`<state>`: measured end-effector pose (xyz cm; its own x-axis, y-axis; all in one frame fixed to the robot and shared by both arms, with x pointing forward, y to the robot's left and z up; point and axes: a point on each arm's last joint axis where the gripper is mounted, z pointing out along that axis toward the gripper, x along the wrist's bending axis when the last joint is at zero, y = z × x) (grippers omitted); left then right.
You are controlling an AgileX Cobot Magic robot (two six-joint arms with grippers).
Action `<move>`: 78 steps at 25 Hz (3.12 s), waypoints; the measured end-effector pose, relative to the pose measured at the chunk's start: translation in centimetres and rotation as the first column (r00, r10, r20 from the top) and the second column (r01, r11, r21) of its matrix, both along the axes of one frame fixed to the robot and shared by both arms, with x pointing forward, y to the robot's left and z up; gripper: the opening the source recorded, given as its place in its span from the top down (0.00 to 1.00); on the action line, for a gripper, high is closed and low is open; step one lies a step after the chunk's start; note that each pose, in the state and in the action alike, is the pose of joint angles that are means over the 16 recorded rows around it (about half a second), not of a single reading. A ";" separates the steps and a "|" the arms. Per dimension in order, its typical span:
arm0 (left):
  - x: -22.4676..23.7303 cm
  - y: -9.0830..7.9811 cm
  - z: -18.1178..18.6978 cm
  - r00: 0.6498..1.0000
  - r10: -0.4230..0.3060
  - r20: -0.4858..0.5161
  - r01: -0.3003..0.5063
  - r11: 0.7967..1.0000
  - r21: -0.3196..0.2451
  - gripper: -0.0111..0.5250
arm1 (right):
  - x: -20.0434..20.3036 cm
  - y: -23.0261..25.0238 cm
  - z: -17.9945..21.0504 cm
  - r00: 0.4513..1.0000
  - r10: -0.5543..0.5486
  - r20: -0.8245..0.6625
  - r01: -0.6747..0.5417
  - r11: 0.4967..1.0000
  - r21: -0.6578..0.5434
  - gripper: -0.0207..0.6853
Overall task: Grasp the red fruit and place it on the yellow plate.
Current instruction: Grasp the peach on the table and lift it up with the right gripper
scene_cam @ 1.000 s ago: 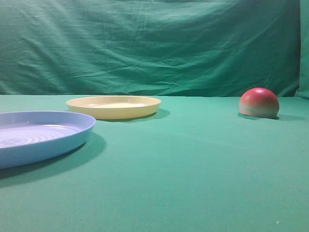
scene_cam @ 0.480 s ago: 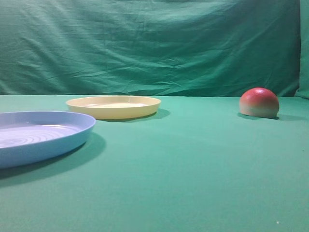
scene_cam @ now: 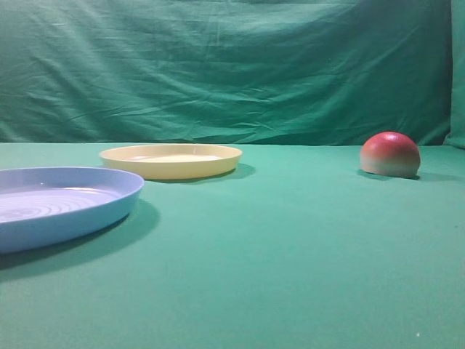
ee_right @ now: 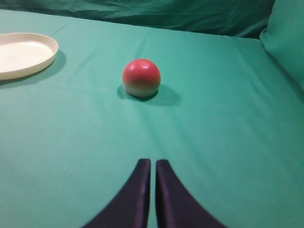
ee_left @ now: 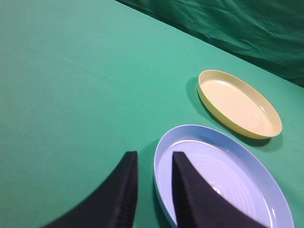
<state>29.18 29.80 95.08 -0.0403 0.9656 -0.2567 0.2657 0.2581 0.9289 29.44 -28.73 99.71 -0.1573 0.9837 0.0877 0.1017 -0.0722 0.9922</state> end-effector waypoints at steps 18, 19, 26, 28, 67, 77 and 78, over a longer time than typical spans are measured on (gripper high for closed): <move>0.0 0.0 0.0 1.000 0.000 0.000 0.000 1.000 0.000 0.69 | 10.9 1.7 6.5 0.889 0.052 -0.456 -0.118 0.986 -0.118 0.97; 0.0 0.0 0.0 1.000 0.000 0.000 0.000 1.000 0.000 0.69 | 11.7 1.8 6.4 0.874 0.054 -0.482 -0.127 0.985 -0.120 0.97; 0.0 0.0 0.0 1.000 0.000 0.000 0.000 1.000 0.000 0.69 | 17.2 2.7 6.5 0.764 0.074 -0.641 -0.201 0.971 -0.127 0.97; 0.0 0.0 0.0 1.000 0.000 0.000 0.000 1.000 0.000 0.69 | 18.9 3.1 6.5 0.730 0.081 -0.679 -0.231 0.964 -0.133 0.97; 0.0 0.0 0.0 1.000 0.000 0.000 0.000 1.000 0.000 0.69 | 34.6 6.8 -6.1 0.511 -0.030 -0.859 -0.251 0.951 -0.182 0.24; 0.0 0.0 0.0 1.000 0.000 0.000 0.000 1.000 0.000 0.69 | 35.7 8.0 -3.4 0.527 0.041 -0.849 -0.251 0.962 -0.110 0.59; 0.0 0.0 0.0 1.000 0.000 0.000 0.000 1.000 0.000 0.69 | 35.8 8.4 -2.8 0.532 0.061 -0.845 -0.261 0.961 -0.095 0.62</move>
